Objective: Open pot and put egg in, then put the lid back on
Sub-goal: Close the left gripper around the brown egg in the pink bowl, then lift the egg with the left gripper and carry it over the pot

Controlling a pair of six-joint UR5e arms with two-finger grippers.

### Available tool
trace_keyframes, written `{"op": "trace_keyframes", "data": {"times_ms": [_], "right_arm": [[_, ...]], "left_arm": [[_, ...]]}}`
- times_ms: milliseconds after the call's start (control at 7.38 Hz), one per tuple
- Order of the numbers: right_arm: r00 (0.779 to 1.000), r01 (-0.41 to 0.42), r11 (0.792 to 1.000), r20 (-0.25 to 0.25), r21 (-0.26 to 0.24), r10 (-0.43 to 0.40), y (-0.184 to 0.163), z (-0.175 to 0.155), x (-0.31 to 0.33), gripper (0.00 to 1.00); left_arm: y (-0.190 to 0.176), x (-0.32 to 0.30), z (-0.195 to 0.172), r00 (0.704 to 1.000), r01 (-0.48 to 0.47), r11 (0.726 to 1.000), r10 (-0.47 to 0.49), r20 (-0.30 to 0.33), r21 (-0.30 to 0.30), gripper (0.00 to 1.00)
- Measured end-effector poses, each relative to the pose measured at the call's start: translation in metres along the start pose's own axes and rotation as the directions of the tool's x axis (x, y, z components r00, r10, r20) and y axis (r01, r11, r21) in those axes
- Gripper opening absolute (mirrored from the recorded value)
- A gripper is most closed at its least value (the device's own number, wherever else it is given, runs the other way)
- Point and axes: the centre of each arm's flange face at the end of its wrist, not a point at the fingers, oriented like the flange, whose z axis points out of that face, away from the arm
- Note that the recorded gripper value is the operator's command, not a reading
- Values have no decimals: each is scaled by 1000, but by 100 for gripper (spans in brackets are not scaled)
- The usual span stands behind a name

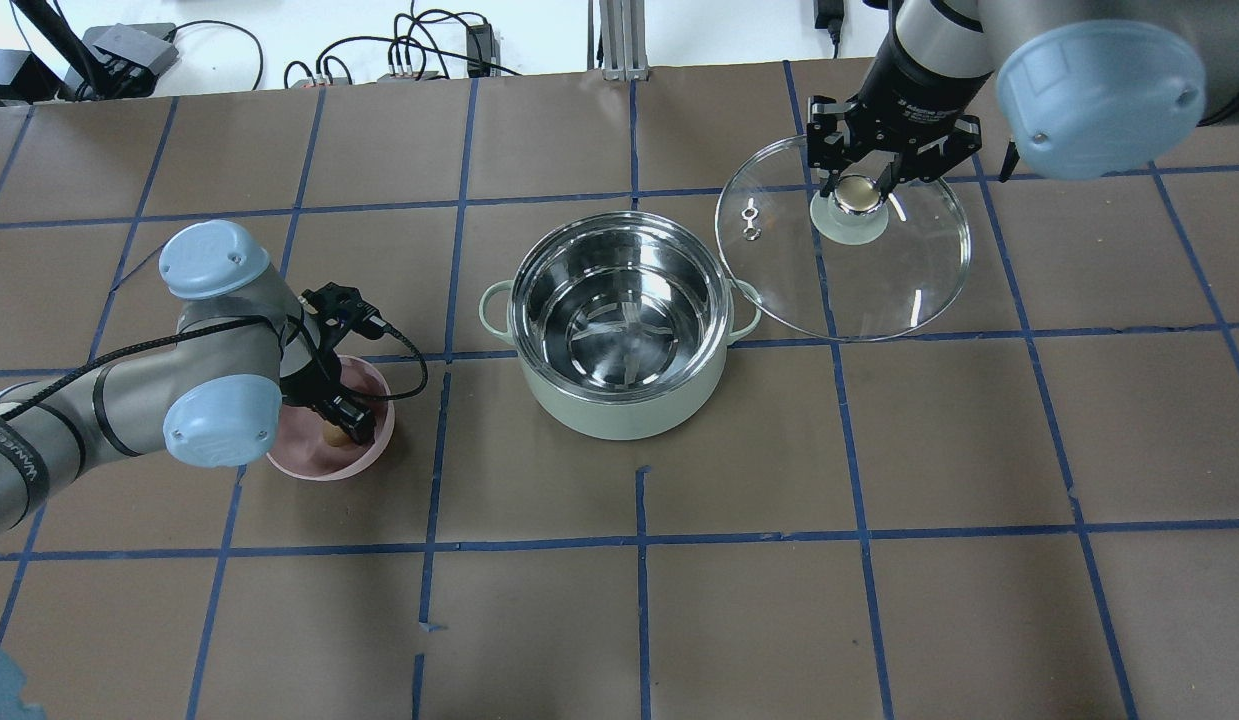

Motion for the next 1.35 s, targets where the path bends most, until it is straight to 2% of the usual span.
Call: {"op": "trace_keyframes", "data": {"times_ms": [406, 813, 1084, 1219, 1355], "right_arm": [[1000, 0, 1000, 0, 2, 0, 0, -1, 0, 33], [1000, 0, 1000, 0, 2, 0, 0, -1, 0, 33], [1000, 0, 1000, 0, 2, 0, 0, -1, 0, 34], [1000, 0, 1000, 1, 3, 0, 0, -1, 0, 34], [1000, 0, 1000, 2, 4, 0, -1, -1, 0, 34]], "left_arm": [[-4, -1, -25, 999, 17, 999, -18, 28, 30, 5], [-29, 25, -119, 982, 185, 980, -186, 7, 74, 5], [-72, 80, -173, 942, 334, 935, -335, -11, 119, 5], [-98, 115, -184, 926, 377, 916, -375, -37, 139, 5], [-128, 149, -183, 925, 379, 914, -375, -53, 143, 5]]}}
